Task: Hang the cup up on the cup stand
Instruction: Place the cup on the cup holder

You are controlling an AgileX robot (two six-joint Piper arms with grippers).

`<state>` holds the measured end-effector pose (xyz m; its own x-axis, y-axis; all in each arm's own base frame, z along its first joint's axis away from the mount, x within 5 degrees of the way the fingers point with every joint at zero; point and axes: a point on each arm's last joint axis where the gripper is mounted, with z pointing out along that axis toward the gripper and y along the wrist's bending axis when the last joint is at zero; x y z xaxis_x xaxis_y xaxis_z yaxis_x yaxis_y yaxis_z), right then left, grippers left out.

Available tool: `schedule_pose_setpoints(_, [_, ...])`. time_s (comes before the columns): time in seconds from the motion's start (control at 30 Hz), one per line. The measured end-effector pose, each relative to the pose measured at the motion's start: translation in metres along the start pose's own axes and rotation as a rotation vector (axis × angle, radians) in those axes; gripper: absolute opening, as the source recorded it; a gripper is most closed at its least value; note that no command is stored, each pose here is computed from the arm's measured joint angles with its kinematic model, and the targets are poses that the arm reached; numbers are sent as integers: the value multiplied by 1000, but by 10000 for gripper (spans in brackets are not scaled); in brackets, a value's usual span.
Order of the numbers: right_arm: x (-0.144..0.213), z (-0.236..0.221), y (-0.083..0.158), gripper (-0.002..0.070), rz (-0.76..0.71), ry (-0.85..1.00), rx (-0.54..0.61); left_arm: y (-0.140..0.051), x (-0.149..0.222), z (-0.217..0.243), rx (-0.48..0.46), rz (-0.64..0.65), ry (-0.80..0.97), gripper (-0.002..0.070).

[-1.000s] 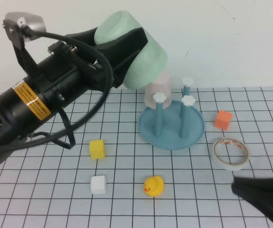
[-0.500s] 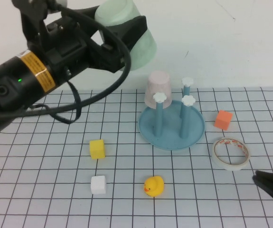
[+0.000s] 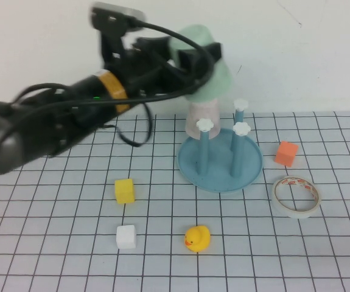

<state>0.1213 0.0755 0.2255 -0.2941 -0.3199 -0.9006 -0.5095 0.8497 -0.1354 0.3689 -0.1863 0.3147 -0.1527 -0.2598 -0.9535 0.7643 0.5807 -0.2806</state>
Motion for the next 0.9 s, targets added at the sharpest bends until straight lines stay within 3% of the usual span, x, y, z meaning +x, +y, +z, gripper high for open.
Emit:
schedule_pose_setpoints(0.13, [2, 0, -2, 5, 110, 24, 27, -7, 22, 31, 53, -2, 32, 575])
schedule_pose_setpoints(0.3, [3, 0, -4, 2, 146, 33, 43, -13, 47, 55, 81, 48, 72, 575])
schedule_pose_setpoints(0.63, [3, 0, -4, 1, 155, 35, 43, 18, 68, 81, -80, 79, 69, 575])
schedule_pose_setpoints(0.9, [3, 0, -4, 0, 155, 35, 43, 30, 73, 96, -111, 91, 29, 575])
